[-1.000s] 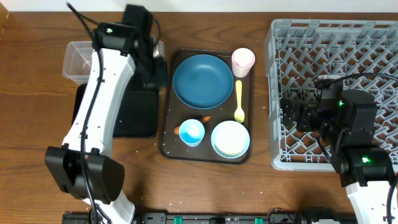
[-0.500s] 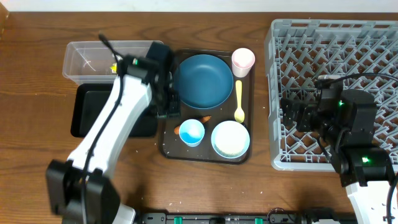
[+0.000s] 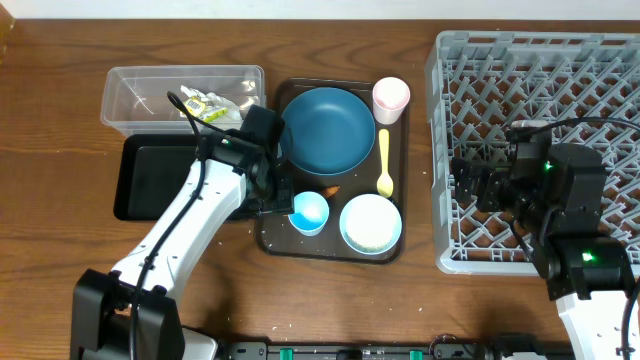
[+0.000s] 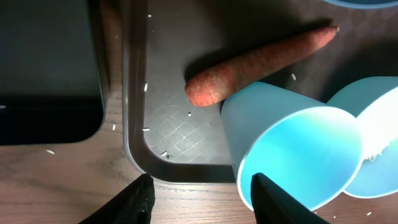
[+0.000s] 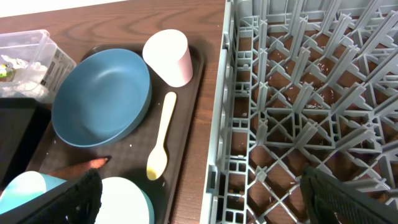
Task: Sort waste into correct bins and load items into the dishwasher rack
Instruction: 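Move left gripper to light-blue cup and grasp its rim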
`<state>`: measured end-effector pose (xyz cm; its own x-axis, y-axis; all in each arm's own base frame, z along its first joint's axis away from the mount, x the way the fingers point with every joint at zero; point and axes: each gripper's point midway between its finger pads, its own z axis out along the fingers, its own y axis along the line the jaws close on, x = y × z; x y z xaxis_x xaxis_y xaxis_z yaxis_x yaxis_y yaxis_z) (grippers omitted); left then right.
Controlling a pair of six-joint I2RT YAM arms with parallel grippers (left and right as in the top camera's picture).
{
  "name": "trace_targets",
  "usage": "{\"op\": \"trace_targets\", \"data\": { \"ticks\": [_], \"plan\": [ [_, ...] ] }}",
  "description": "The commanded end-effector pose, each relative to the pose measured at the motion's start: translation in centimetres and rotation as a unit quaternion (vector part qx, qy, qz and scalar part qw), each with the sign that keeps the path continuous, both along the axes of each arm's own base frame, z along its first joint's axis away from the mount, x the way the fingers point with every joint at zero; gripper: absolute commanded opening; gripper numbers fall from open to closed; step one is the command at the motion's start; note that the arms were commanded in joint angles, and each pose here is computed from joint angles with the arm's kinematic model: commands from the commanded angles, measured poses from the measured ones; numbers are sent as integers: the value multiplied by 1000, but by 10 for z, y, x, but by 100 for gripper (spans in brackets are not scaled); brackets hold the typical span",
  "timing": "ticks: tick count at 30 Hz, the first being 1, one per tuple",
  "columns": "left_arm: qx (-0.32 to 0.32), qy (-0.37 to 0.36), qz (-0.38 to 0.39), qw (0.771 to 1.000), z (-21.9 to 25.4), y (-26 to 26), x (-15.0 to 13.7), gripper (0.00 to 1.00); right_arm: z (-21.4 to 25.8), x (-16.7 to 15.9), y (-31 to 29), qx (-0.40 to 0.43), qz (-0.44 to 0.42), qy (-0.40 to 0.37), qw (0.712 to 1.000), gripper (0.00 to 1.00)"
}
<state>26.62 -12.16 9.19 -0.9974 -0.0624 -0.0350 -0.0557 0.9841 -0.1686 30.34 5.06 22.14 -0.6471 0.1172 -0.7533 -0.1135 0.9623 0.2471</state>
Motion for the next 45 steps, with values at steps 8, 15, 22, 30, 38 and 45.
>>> {"op": "trace_targets", "data": {
  "ticks": [8,15,22,30,38,45],
  "plan": [
    [-1,-11,-43,999,-21,-25,-12,52,8,3,-4,7,-9,-8,1000,99],
    [31,-21,-25,999,-30,-11,-9,45,8,3,-4,7,-9,-7,1000,99],
    [23,-36,-25,999,-30,-15,-1,26,7,2,-4,7,-9,-6,1000,99],
    [9,-33,-26,999,-30,-21,-2,15,6,1,-4,7,-9,-3,1000,99],
    [6,-31,-1,1000,-30,-21,-1,6,6,1,-4,7,-9,-2,1000,99],
    [-80,-35,22,996,2,-32,12,6,8,2,-2,11,-5,-7,1000,99]
  ]
}}
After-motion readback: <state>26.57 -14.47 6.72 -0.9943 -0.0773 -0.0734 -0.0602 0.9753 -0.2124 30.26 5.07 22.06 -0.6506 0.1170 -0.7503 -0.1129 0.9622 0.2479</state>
